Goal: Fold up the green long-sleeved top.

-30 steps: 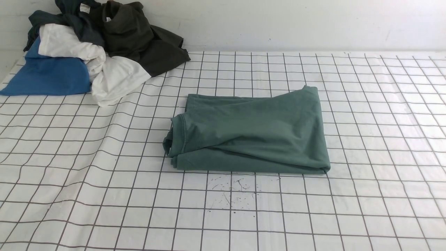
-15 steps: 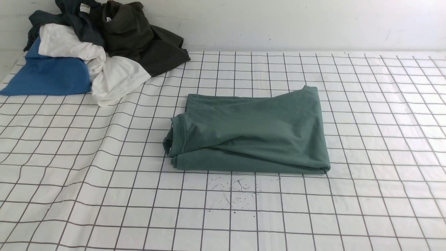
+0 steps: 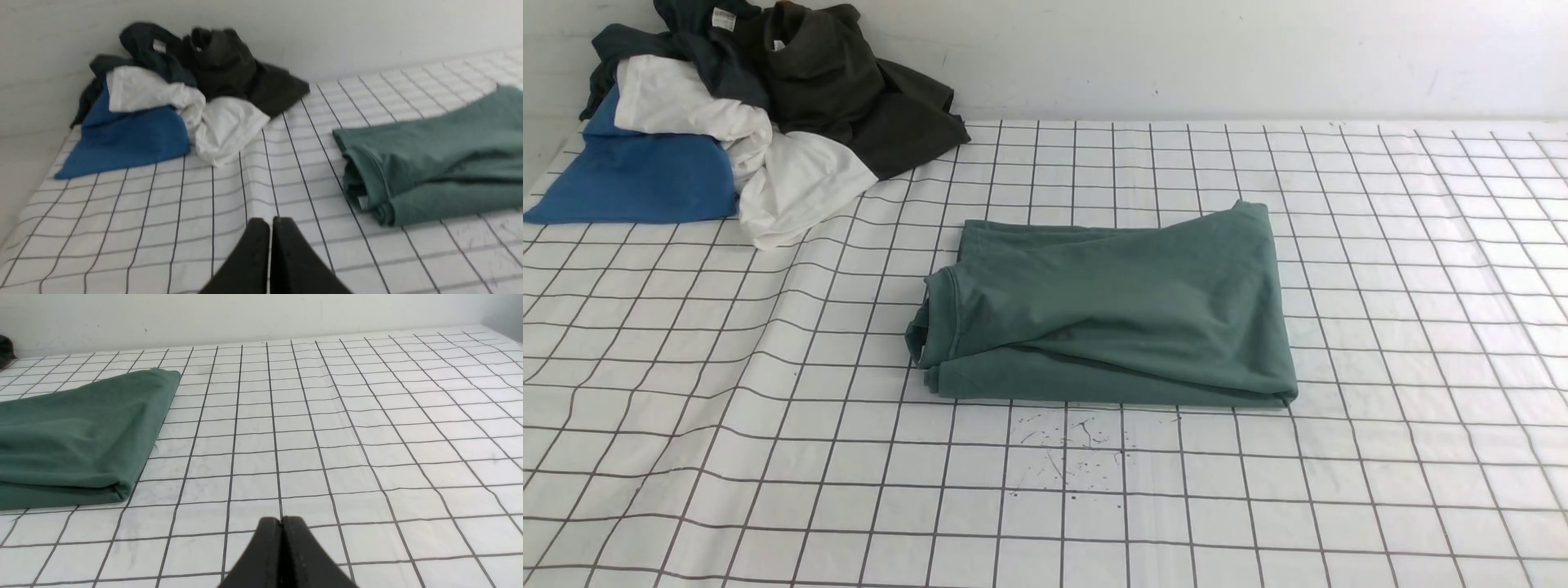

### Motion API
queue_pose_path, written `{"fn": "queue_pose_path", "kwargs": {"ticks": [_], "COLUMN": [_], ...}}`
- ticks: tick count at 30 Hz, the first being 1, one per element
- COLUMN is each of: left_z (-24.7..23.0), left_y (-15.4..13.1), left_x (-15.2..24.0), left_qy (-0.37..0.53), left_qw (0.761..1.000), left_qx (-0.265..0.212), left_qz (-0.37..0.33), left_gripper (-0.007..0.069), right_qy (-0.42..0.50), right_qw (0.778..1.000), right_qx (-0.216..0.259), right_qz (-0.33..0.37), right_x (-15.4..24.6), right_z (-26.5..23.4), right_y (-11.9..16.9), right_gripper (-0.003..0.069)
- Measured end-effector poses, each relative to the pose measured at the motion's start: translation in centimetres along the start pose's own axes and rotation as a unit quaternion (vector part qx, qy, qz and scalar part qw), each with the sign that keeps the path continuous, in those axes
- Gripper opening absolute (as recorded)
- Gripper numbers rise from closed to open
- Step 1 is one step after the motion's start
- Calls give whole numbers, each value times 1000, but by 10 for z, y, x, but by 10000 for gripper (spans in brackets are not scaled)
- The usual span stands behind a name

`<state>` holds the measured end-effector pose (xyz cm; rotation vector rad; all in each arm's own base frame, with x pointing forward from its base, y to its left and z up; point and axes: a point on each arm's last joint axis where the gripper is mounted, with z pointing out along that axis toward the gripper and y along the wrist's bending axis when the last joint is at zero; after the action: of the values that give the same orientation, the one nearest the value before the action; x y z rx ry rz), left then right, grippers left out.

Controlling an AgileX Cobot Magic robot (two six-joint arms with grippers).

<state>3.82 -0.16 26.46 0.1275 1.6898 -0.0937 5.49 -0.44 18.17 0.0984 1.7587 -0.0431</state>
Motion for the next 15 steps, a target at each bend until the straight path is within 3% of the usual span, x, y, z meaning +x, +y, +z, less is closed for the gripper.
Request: {"fn": "queue_pose_path", "kwargs": {"ticks": [5,8,15], "left_z": [13,21,27], "left_y": [0,1,0], "left_x": [31,57,83], "left_qy": [-35,-5,42], "left_qw": [997,997,998], "left_qx": [-40,-60,-46], "left_qz": [-59,-55,-32], "left_gripper": [-8,-8,-8], "right_qy": [0,0,0], "right_qw": [1000,1000,1000], "right_qx": [0,0,0], "right_qz": [0,0,0], "right_x": [0,0,0], "right_z": [0,0,0], "right_y": [0,0,0], "right_gripper": [-14,-14,-14]}}
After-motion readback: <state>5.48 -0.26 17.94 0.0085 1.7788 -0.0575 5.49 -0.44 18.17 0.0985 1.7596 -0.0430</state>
